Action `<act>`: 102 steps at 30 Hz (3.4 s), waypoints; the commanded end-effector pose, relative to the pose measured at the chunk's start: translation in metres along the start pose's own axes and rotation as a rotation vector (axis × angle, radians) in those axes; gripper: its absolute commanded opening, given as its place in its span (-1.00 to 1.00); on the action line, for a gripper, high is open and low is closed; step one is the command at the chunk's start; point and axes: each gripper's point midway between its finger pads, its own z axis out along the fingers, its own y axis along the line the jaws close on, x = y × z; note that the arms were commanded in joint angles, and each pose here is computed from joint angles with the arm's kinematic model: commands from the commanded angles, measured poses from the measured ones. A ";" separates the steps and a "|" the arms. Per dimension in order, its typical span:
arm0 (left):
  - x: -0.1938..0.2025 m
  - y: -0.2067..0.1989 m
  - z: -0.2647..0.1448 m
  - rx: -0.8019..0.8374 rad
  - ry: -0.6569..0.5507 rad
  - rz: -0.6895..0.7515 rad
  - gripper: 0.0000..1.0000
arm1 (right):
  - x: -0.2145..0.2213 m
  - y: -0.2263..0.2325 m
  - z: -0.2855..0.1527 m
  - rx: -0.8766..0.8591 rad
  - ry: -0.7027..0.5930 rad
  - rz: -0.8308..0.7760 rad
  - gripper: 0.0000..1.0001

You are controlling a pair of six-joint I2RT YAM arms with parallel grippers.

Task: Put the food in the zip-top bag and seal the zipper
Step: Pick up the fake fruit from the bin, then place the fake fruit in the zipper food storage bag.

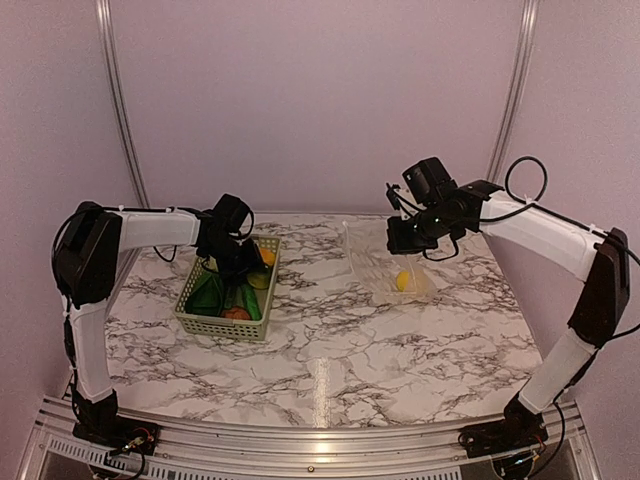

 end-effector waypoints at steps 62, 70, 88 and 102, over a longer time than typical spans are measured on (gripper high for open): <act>0.106 -0.203 -0.122 0.347 -0.148 0.484 0.56 | -0.017 0.081 -0.019 -0.279 -0.042 0.136 -0.97; 0.097 -0.238 -0.179 0.506 -0.223 0.545 0.72 | -0.013 0.082 -0.018 -0.289 -0.032 0.144 -0.97; 0.049 -0.125 -0.250 0.327 -0.478 0.494 0.76 | -0.012 0.080 -0.015 -0.277 -0.018 0.140 -0.97; 0.026 -0.010 -0.226 0.060 -0.416 0.346 0.75 | -0.010 0.079 -0.018 -0.271 -0.006 0.130 -0.97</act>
